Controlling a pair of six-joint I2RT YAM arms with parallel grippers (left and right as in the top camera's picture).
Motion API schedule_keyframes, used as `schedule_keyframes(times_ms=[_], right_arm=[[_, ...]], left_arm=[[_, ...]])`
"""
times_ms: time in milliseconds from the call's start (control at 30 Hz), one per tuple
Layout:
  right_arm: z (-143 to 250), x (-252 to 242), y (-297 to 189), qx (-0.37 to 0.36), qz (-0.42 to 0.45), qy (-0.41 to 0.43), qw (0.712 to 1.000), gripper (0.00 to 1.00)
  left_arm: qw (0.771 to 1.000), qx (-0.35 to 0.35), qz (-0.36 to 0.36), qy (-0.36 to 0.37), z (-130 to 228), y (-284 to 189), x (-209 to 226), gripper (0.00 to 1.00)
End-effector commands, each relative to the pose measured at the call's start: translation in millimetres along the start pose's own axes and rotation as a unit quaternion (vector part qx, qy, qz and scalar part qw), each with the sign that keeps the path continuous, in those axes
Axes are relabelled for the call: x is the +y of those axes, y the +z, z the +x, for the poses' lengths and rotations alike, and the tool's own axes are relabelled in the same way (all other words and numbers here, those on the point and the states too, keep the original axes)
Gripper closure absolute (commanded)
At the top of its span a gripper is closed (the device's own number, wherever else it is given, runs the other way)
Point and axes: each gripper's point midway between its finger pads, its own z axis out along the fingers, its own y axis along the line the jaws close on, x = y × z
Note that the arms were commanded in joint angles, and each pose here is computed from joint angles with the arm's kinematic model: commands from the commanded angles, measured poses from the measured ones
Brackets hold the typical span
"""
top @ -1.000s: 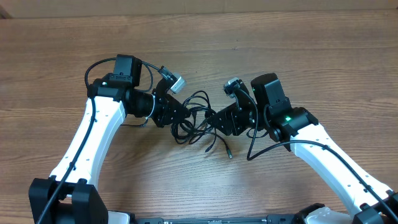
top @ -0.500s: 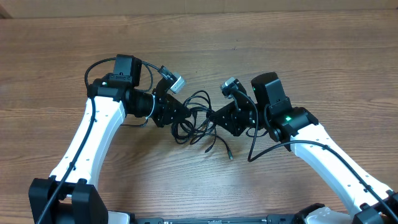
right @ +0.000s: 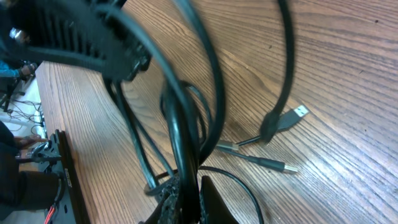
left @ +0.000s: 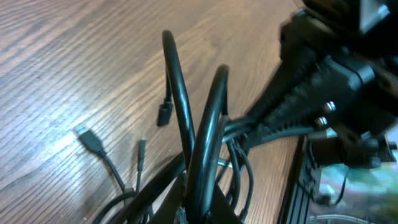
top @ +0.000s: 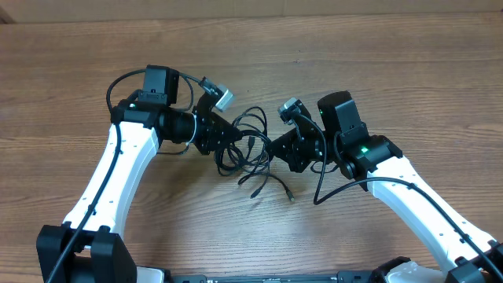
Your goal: Untangle cables
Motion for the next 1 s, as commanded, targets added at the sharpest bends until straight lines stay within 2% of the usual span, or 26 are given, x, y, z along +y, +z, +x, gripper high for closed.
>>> schedule_keyframes(times_ms=[0, 100, 167, 267, 367, 567, 733, 833, 900, 967], right_arm=[[-5, 5, -2, -0.003, -0.01, -0.002, 1.0, 0.95], [-4, 5, -2, -0.002, -0.01, -0.002, 1.0, 0.95], [-4, 5, -2, -0.002, -0.01, -0.002, 1.0, 0.95], [-4, 5, -2, -0.001, -0.01, -0.001, 1.0, 0.96], [-4, 5, -2, -0.001, -0.01, -0.001, 1.0, 0.95], [-4, 5, -2, -0.001, -0.01, -0.001, 1.0, 0.96], [-4, 5, -2, -0.001, -0.01, -0.001, 1.0, 0.96], [-4, 5, -2, -0.001, -0.01, -0.001, 1.0, 0.96], [-4, 5, -2, -0.001, -0.01, -0.001, 1.0, 0.96], [-4, 5, -2, -0.001, -0.01, -0.001, 1.0, 0.96]], left_arm=[[0.996, -0.015, -0.049, -0.069, -13, -7, 11, 0.96], [0.974, -0.02, -0.148, -0.17, -10, -14, 46, 0.96], [0.94, -0.031, -0.225, -0.255, -2, -24, 70, 0.95], [0.896, -0.047, -0.288, -0.336, 9, -35, 88, 0.96], [0.859, -0.061, -0.32, -0.394, 16, -43, 97, 0.96], [0.816, -0.082, -0.333, -0.465, 23, -47, 100, 0.96], [0.794, -0.088, -0.331, -0.502, 27, -46, 99, 0.95], [0.794, -0.083, -0.331, -0.503, 29, -46, 98, 0.92], [0.804, -0.074, -0.331, -0.488, 30, -46, 97, 0.92], [0.828, -0.059, -0.328, -0.451, 29, -44, 96, 0.93]])
